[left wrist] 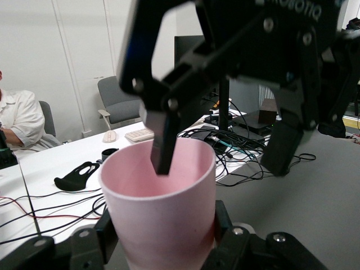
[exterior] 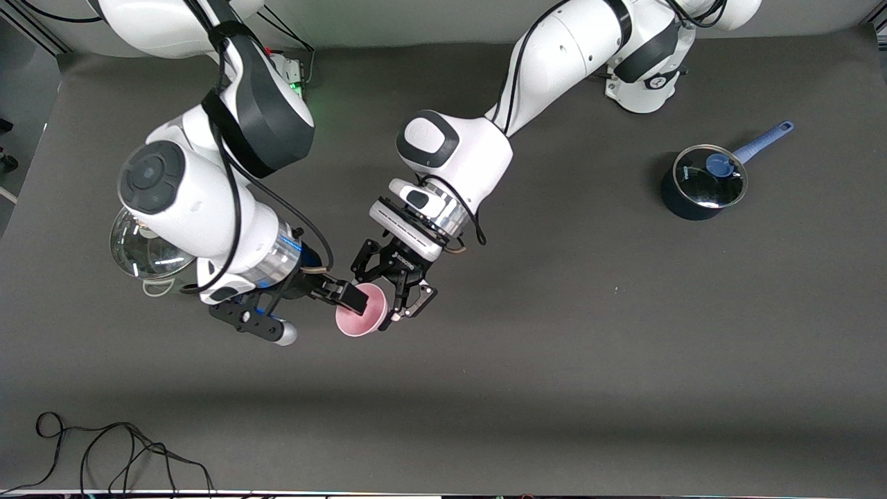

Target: Transfer pink cup from left to right arm

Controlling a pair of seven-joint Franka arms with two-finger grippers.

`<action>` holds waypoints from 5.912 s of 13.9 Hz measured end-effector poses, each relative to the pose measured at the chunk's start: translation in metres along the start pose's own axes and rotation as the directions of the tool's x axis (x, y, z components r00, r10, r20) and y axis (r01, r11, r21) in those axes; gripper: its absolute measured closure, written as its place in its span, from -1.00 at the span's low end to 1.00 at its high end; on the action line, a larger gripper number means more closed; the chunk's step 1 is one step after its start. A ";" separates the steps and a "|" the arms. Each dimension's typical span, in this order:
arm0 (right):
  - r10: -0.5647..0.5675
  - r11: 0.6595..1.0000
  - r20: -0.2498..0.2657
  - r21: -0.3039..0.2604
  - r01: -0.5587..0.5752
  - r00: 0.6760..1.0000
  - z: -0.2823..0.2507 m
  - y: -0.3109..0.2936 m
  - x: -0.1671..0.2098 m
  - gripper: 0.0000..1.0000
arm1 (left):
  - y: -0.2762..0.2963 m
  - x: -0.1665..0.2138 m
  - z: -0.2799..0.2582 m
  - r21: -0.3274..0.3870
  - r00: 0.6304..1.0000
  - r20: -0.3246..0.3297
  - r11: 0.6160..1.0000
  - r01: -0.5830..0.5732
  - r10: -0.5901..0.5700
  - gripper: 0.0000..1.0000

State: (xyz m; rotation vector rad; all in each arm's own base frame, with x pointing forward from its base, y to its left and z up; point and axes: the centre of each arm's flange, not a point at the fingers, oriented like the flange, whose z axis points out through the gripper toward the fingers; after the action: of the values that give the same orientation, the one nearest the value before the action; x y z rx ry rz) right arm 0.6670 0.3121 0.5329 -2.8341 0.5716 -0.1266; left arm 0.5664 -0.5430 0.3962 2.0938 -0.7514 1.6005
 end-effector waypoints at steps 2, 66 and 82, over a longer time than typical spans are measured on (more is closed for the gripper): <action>-0.002 1.000 -0.018 0.018 0.002 1.000 -0.009 -0.003 0.001 -0.78 | 0.000 0.000 0.000 0.000 1.000 0.000 1.000 0.000 0.000 -0.39; -0.487 0.858 -0.126 -0.253 0.446 0.865 0.015 0.347 0.185 0.89 | -0.452 0.135 -0.271 -0.233 0.577 0.816 0.910 0.342 -0.008 -1.00; -0.431 0.892 -0.200 -0.243 0.381 0.880 0.215 0.382 0.158 0.89 | -0.442 0.103 -0.317 0.570 -0.092 0.816 0.767 0.294 -0.571 -1.00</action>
State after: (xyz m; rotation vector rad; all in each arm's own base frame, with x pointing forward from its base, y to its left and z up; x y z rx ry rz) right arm 0.6992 -0.0428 0.2331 -3.1163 0.0138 -0.5390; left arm 0.6279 -0.0252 0.5840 2.9814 -0.0245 -0.4618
